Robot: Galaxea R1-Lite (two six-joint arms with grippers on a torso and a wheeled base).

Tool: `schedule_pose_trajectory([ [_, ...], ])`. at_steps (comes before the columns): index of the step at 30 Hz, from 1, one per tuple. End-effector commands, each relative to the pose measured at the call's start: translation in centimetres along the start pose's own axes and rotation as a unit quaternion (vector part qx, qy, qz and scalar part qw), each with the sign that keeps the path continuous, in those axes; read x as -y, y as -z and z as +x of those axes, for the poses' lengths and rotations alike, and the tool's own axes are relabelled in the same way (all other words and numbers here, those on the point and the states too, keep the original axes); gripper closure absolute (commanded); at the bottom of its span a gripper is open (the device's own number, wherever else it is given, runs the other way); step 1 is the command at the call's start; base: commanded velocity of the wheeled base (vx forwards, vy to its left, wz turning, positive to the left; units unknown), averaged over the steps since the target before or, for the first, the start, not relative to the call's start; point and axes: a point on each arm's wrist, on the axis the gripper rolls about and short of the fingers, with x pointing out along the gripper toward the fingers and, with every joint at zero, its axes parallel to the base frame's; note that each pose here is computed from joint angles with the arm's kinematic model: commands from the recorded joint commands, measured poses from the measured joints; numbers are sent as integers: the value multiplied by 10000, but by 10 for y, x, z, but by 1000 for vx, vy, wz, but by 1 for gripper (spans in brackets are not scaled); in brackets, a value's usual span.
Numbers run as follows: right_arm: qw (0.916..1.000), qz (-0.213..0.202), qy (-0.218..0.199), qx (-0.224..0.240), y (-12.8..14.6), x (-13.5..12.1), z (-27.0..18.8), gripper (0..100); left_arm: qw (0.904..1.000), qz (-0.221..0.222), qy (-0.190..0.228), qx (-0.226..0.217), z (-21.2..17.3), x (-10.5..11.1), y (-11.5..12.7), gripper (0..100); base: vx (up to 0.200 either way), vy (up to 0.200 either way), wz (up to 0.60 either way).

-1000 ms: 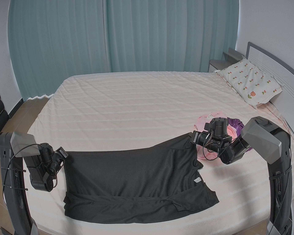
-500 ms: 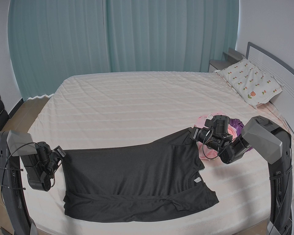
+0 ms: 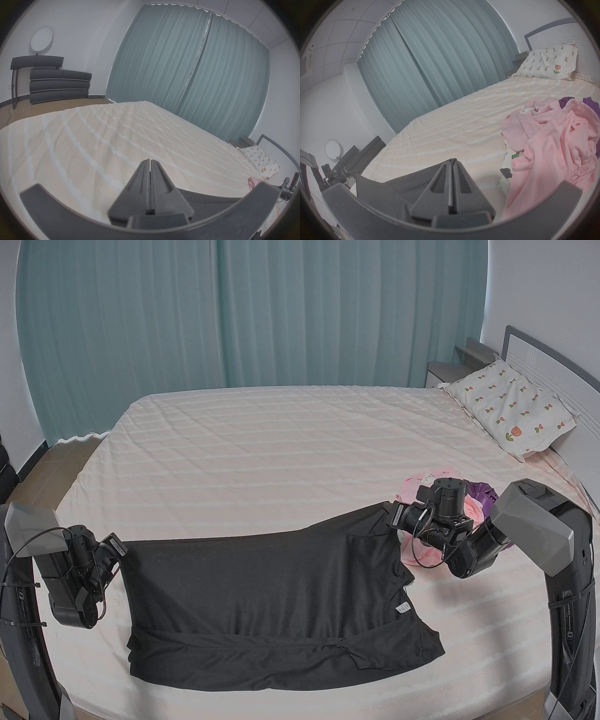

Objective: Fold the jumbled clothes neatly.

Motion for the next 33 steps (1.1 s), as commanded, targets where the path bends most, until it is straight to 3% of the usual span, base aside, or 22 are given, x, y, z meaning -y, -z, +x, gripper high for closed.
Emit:
schedule_pose_trajectory([
  [1, 10000, 4, 1, 16, -4, -1, -4, 100, 10000, -8, 32, 91, 0, 0, -2, 100, 0, 0, 0],
  [14, 9973, 113, -383, -613, -8, -9, -62, 100, 9994, 319, 41, -106, -5, -3, 4, 100, 0, 0, 0],
  [19, 9960, 131, -334, -815, -1, -4, -77, 100, 9987, 498, 27, -141, -6, -3, 5, 100, 0, 0, 0],
  [26, 9926, 176, -406, -1127, 13, 1, -97, 100, 9966, 544, 235, -579, -25, -9, 9, 100, 0, 0, 0],
  [33, 9876, 151, -323, -1526, 30, 7, -115, 100, 9938, 631, 171, -902, -38, -20, 15, 100, 0, 0, 0],
])
